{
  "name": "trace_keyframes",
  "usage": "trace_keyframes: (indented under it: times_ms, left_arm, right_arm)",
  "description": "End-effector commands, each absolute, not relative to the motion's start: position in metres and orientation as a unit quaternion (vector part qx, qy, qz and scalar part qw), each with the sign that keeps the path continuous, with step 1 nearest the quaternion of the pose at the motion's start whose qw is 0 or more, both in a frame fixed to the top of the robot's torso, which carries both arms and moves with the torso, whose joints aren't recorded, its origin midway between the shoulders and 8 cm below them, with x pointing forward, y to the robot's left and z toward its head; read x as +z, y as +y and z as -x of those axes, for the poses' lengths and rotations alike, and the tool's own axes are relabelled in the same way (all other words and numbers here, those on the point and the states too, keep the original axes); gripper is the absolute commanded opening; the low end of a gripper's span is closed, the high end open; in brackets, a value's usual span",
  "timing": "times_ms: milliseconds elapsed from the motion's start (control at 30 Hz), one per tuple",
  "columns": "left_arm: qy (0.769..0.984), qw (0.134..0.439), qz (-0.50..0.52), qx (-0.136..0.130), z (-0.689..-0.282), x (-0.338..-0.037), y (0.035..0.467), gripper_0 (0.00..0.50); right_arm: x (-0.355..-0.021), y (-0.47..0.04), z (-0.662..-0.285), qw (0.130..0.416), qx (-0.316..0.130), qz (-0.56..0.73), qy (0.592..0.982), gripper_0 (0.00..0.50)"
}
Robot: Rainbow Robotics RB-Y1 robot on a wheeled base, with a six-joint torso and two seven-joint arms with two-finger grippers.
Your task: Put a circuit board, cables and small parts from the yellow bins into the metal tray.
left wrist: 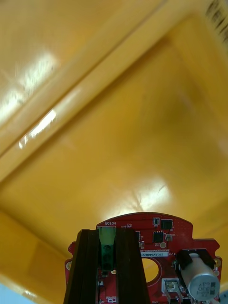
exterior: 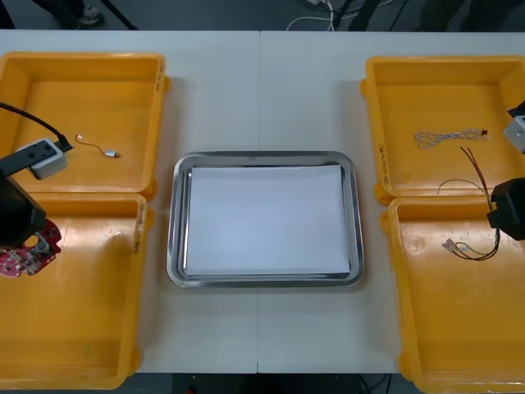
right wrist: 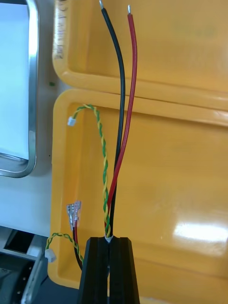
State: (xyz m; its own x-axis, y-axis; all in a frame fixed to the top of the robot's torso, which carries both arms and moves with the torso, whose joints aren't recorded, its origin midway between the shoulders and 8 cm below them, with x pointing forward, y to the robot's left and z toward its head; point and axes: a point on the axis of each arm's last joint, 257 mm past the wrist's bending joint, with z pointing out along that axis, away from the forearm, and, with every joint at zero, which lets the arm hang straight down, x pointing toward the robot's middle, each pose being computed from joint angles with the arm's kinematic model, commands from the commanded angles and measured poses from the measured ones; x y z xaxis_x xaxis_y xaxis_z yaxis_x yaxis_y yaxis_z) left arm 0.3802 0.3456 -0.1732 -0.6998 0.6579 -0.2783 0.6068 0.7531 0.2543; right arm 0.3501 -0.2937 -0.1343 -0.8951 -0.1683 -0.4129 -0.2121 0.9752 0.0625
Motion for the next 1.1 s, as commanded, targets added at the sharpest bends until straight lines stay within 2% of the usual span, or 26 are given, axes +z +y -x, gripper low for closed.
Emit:
trace_keyframes:
  times_ms: [33, 333, 900, 1100]
  left_arm:
    - [0.924, 0.247, -0.287, 0.050, -0.403, -0.134, 0.312, 0.000]
    - [0.927, 0.257, -0.272, 0.023, -0.409, -0.132, 0.264, 0.000]
    - [0.932, 0.254, -0.257, -0.008, -0.413, -0.136, 0.187, 0.000]
    - [0.928, 0.252, -0.274, 0.004, -0.413, -0.145, 0.165, 0.000]
  right_arm:
    - [-0.119, -0.289, -0.361, 0.226, 0.017, 0.164, 0.960, 0.000]
    - [-0.121, -0.269, -0.374, 0.214, 0.000, 0.251, 0.944, 0.000]
    - [-0.115, -0.237, -0.390, 0.205, -0.032, 0.323, 0.923, 0.000]
    - [-0.115, -0.229, -0.391, 0.198, -0.033, 0.344, 0.917, 0.000]
